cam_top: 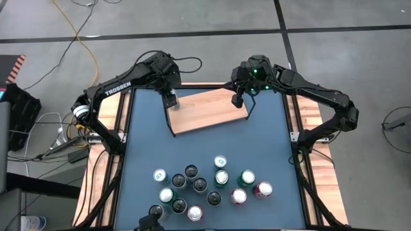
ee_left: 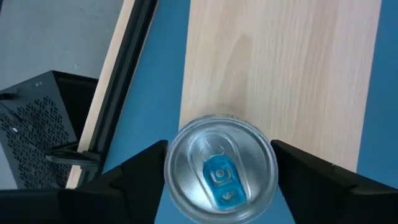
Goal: Place canned beverage on shelf
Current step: Put the right blue soda can on the shelf
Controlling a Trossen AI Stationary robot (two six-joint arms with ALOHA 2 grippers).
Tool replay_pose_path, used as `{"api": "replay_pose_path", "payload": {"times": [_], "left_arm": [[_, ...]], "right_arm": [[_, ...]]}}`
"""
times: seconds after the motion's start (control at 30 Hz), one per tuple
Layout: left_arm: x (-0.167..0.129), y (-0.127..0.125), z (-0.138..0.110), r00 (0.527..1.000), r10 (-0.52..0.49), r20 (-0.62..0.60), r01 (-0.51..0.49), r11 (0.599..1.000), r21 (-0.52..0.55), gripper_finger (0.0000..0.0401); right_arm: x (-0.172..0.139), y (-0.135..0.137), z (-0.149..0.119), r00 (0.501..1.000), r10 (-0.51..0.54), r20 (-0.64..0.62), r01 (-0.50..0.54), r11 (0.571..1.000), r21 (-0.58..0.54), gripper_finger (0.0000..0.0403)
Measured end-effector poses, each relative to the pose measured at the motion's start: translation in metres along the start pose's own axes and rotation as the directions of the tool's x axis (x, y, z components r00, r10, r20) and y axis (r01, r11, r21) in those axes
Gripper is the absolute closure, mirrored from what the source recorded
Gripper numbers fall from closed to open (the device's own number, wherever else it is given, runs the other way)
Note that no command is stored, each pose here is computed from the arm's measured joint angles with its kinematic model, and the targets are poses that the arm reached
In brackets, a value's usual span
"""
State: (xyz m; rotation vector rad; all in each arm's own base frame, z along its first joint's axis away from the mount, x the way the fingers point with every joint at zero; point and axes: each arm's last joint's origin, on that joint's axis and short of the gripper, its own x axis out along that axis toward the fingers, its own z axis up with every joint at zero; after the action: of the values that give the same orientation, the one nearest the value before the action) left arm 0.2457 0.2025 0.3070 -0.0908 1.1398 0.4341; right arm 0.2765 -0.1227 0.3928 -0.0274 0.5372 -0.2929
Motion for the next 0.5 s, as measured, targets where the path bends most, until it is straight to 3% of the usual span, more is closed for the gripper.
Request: {"api": "replay_pose_path", "payload": {"times": [0.2,0.5], "left_arm": [[-0.0003,0.0006,0.0001,1.000,0.023,-0.006,-0.023,1.000,-0.001,0.0097],[-0.0096,0.0035,0.0059,0.995,0.074,0.061,-0.076,0.997,0.027,0.0093]], "right_arm": [[0.0000,0.0001,-0.0005,1.000,0.001,-0.005,-0.001,1.000,0.000,0.0403],[0.0000,0.0001,-0.0003,1.000,0.001,-0.003,-0.001,1.000,0.000,0.0403]]}}
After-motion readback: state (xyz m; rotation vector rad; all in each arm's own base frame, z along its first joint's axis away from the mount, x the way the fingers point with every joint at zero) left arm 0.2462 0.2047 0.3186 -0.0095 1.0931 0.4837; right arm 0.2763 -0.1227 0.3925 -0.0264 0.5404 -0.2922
